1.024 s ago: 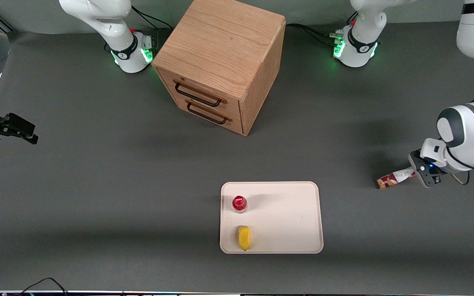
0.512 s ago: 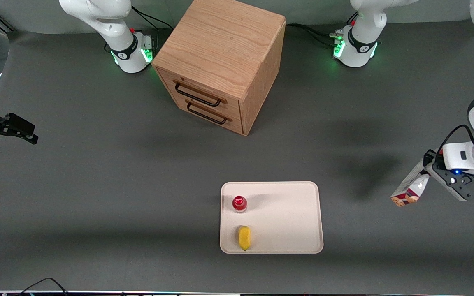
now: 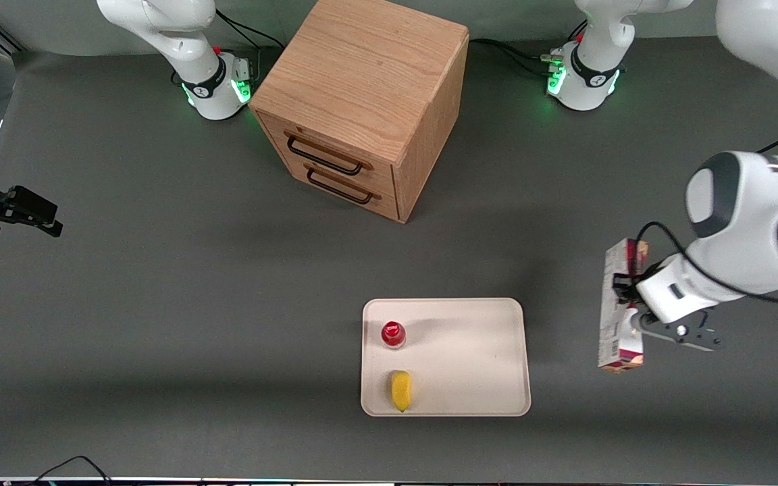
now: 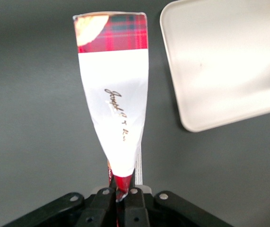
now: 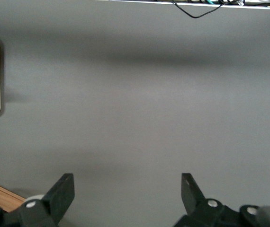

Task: Place red cookie box on tray
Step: 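Carry the box over the white tray's edge with the left gripper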

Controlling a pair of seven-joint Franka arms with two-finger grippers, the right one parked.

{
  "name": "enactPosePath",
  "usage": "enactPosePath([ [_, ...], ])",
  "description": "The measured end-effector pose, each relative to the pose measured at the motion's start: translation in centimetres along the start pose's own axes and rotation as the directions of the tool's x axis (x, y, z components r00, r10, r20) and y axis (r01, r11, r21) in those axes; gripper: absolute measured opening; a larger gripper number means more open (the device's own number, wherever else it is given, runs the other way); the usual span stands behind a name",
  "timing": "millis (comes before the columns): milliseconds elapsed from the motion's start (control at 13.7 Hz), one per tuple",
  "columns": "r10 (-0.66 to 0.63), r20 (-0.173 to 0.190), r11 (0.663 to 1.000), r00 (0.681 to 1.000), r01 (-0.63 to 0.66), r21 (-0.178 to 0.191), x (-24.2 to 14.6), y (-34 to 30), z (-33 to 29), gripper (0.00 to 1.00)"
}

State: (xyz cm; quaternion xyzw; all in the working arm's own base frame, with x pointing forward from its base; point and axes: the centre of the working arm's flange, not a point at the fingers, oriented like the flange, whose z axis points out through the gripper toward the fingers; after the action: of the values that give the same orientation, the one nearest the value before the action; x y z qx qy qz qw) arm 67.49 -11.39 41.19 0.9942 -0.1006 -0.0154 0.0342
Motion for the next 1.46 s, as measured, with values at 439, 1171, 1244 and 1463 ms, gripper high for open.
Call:
enactPosePath([
  [439,-0.115,-0.043,0.993,0.992,0.115,-0.010,5.1,7.1,11.4,0.04],
  [1171,-0.174,-0.056,0.984,0.983,0.173,-0.035,6.8,11.6,17.4,0.04],
  [1244,-0.168,-0.063,0.986,0.984,0.167,-0.031,6.9,11.5,17.4,0.04],
  [1463,-0.122,-0.090,0.992,0.988,0.121,-0.017,7.1,11.4,17.4,0.30],
])
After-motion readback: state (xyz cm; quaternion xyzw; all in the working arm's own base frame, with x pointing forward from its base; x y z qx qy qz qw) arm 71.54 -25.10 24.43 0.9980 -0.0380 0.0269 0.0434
